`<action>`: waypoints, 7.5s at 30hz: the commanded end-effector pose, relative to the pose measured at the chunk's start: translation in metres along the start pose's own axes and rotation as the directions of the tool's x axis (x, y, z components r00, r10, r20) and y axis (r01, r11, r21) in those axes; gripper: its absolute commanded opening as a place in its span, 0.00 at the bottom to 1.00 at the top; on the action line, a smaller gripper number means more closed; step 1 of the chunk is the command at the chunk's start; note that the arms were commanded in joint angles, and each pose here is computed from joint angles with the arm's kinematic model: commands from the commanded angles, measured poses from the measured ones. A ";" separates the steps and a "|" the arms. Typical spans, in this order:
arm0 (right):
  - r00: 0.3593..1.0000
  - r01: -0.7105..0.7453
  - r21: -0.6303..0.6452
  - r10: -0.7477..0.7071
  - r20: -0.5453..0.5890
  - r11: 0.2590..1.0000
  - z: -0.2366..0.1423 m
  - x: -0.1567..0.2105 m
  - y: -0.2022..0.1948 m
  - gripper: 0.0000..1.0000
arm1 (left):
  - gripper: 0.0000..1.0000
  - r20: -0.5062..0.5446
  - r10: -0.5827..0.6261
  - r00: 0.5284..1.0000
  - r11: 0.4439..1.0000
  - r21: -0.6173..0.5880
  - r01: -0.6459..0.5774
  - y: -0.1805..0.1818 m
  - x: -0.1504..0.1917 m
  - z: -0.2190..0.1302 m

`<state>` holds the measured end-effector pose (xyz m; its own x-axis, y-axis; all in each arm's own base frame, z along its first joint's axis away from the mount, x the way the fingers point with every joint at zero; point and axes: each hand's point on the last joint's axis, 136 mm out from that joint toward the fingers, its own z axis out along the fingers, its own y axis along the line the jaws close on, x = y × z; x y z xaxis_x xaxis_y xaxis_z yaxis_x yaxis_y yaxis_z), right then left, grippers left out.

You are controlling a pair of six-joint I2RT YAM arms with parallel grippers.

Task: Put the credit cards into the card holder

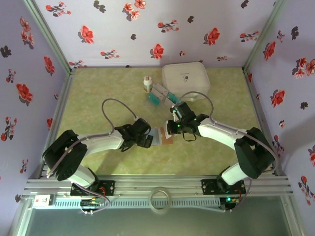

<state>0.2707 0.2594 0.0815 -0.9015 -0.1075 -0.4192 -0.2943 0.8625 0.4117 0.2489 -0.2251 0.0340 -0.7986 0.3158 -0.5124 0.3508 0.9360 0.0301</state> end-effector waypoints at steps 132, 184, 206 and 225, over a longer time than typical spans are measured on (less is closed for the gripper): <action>0.919 -0.240 -0.528 0.366 0.148 0.815 0.038 0.015 0.016 0.00 | 1.00 -0.029 -0.001 1.000 0.989 -0.146 -0.003 0.028 0.017 0.002; 0.937 -0.279 -0.517 0.347 0.038 0.809 0.053 0.047 0.007 0.00 | 1.00 -0.030 0.008 1.000 0.989 -0.145 -0.012 0.027 0.014 0.002; 0.945 -0.291 -0.536 0.326 -0.031 0.793 0.063 0.043 0.016 0.00 | 1.00 -0.032 0.006 0.999 0.989 -0.145 -0.010 0.027 0.015 0.003; 0.951 -0.284 -0.430 0.310 -0.009 0.857 0.059 0.026 0.012 0.47 | 1.00 0.035 -0.107 0.994 0.987 -0.118 0.110 0.042 -0.008 -0.019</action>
<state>0.2590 0.3110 0.0490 -0.9483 0.1541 -0.2776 -0.1880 0.4321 0.8820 0.2605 -0.1963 0.0486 -0.8006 0.2585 -0.5406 0.2476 0.9643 0.0944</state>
